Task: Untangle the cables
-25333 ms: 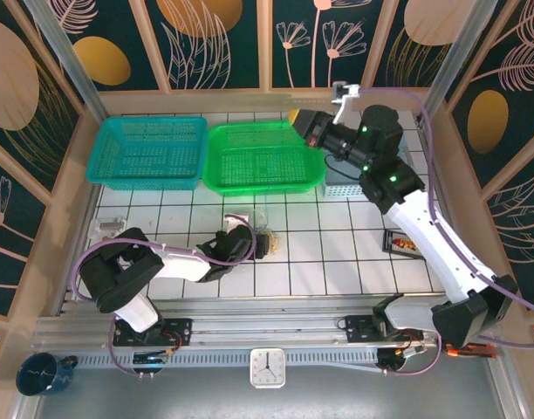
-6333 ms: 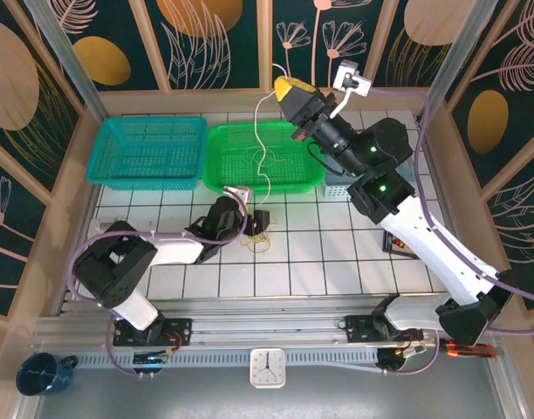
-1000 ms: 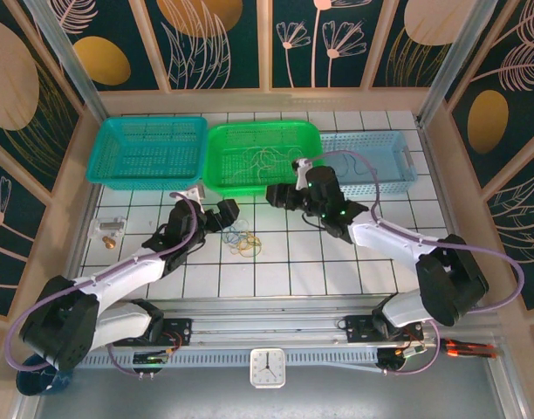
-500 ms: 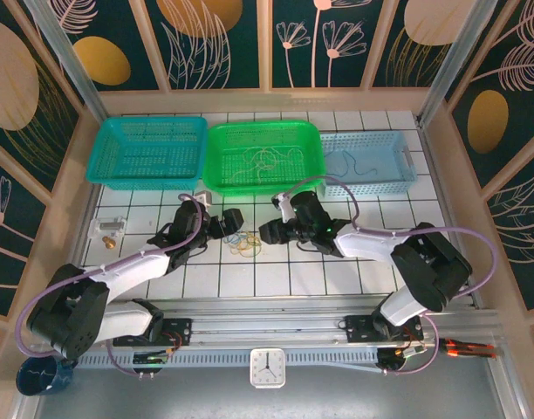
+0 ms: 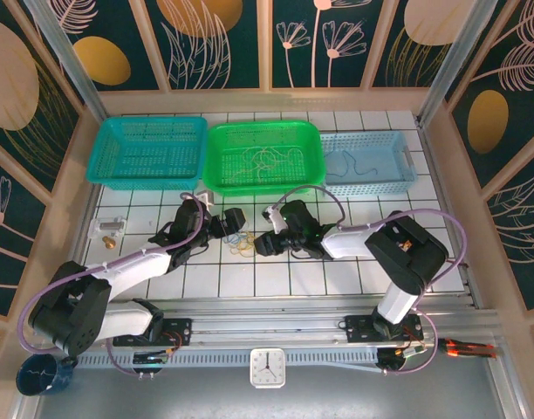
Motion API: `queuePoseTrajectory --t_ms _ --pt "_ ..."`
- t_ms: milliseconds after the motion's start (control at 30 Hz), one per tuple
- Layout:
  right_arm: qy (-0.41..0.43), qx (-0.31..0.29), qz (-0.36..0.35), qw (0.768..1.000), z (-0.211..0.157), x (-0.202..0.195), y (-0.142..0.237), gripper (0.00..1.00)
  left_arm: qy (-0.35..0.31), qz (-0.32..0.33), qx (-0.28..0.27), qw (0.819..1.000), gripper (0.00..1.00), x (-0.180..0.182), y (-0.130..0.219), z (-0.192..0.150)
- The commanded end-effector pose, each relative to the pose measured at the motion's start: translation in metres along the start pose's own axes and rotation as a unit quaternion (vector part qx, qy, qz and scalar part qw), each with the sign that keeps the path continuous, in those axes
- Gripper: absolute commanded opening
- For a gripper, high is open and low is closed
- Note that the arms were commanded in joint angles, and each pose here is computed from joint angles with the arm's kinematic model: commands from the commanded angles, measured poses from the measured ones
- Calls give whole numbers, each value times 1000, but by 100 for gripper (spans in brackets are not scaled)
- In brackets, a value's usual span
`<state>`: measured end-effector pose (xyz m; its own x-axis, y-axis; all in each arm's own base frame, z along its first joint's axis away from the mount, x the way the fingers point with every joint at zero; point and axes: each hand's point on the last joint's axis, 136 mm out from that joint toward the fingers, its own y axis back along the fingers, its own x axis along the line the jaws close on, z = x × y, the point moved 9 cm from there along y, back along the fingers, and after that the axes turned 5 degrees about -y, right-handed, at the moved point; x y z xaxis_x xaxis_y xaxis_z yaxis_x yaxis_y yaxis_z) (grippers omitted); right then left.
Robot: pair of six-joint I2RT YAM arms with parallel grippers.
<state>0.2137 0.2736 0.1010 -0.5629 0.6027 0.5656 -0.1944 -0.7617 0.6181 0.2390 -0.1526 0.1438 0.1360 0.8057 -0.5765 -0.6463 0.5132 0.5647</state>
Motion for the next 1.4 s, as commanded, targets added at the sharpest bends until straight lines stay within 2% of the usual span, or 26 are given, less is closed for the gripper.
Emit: queuePoseTrajectory --t_ms 0,633,933,1367 --pt "16 -13 19 1000 9 6 -6 41 7 -16 -6 1000 99 -4 0 5" --pt "13 -18 27 999 17 5 -15 25 16 -20 -5 1000 99 -3 -2 2" --pt "13 -21 26 999 18 7 -4 0 18 -21 -1 1000 99 -2 -4 1" --pt "21 -56 32 998 28 27 32 0 17 -18 13 1000 99 5 -11 -7"
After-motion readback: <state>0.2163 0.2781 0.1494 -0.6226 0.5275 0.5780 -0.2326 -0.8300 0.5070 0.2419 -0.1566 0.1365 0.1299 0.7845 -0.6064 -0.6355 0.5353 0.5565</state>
